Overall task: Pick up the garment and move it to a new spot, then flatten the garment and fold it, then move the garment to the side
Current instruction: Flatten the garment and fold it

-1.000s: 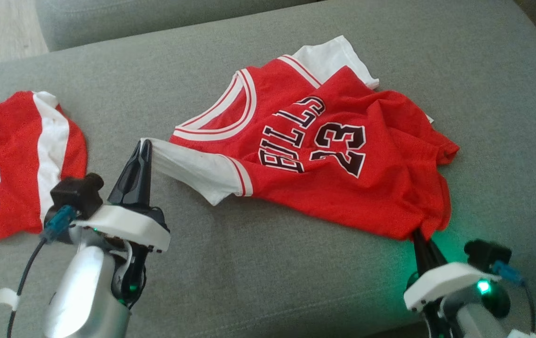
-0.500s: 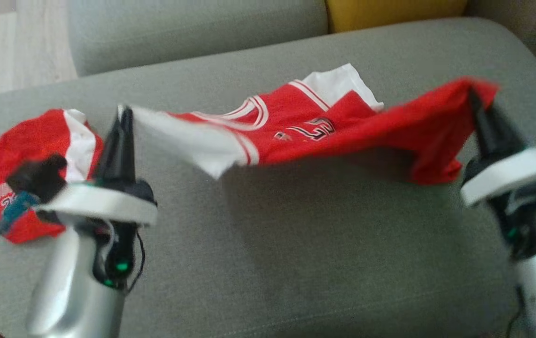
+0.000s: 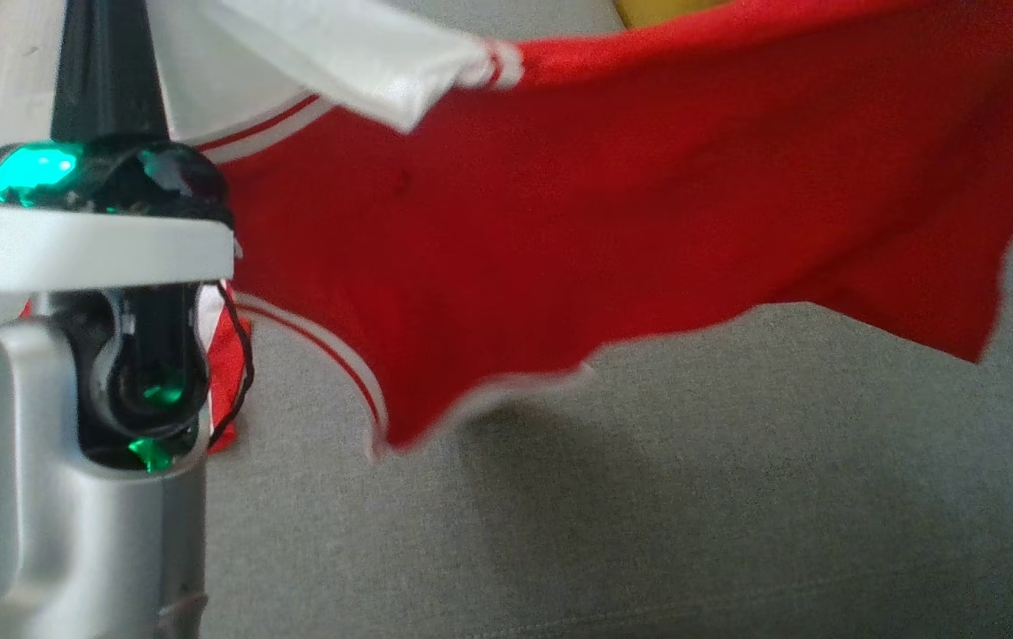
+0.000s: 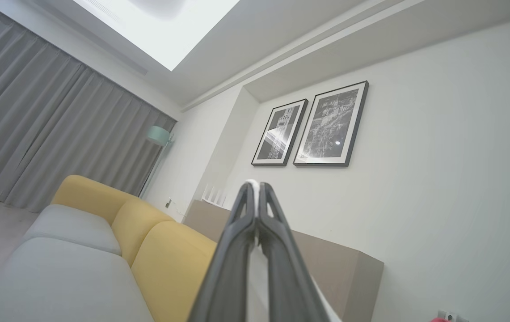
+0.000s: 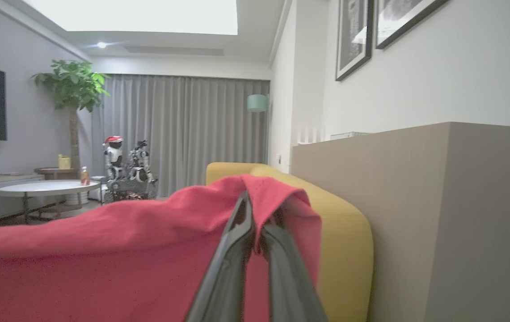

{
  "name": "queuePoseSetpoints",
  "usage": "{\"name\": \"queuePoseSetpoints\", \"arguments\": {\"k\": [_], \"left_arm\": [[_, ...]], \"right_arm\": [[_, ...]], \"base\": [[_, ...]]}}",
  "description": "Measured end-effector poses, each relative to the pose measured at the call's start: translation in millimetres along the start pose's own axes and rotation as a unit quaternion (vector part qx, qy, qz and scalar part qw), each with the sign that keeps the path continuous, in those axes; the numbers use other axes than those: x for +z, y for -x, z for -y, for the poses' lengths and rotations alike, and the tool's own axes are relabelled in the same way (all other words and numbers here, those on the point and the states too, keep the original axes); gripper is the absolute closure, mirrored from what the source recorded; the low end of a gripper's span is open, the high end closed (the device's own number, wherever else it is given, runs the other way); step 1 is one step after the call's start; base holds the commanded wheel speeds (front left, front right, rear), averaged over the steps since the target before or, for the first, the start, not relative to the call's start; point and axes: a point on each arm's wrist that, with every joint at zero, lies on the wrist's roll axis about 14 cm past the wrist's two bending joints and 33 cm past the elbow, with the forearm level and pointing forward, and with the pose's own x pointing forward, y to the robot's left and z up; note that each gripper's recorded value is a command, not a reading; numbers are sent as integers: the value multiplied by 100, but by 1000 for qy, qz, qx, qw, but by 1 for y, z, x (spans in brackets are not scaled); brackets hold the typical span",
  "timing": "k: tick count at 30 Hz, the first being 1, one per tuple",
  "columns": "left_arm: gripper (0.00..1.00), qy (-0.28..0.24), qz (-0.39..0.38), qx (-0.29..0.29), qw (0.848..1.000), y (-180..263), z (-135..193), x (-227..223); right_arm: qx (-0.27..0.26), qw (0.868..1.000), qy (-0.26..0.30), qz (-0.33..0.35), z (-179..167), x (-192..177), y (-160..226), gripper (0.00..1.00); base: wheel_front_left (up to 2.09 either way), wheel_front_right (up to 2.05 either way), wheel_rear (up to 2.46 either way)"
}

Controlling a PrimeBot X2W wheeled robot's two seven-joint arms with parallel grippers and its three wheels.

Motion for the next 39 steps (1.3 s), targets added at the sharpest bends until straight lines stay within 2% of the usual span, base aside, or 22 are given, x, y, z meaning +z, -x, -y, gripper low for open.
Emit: {"name": "queuePoseSetpoints", "arguments": {"k": [3,7,12,16,18,22,26,29,33,36,39], "left_arm": [[100,4,0,1,1000,-4,8,8],[100,-12,-13,2,1000,-16,8,5],[100,14,-72,42,996,-44,-25,-32],[100,6,-96,55,994,-87,-55,-64],[100,-21,-90,55,994,-113,-71,-72],[100,-51,-52,67,995,-161,-110,-80],[100,-59,-14,88,994,-185,-150,-92],[100,-66,-25,106,992,-179,-180,-118],[100,-96,-57,109,988,-161,-202,-143],[100,-108,-82,115,984,-145,-216,-158],[100,-115,-119,118,979,-119,-226,-179]], "right_arm": [[-16,1000,11,0,5,10,4,100],[-20,999,-1,-30,5,2,-2,100],[-20,996,-44,-79,6,-27,-29,100],[-15,992,-76,-99,5,-47,-79,100],[-11,992,-79,-93,4,-52,-110,100],[-5,996,-76,-47,0,-52,-174,100],[-4,997,-81,19,-3,-56,-222,100],[-6,995,-98,31,-7,-87,-240,100],[-8,988,-151,-9,-20,-150,-243,100],[-8,982,-179,-61,-31,-201,-232,100],[-18,970,-209,-124,-38,-251,-205,100]], "base": [[0,0,0],[0,0,0],[0,0,0],[0,0,0],[0,0,0],[0,0,0],[0,0,0],[0,0,0],[0,0,0],[0,0,0],[0,0,0]]}}
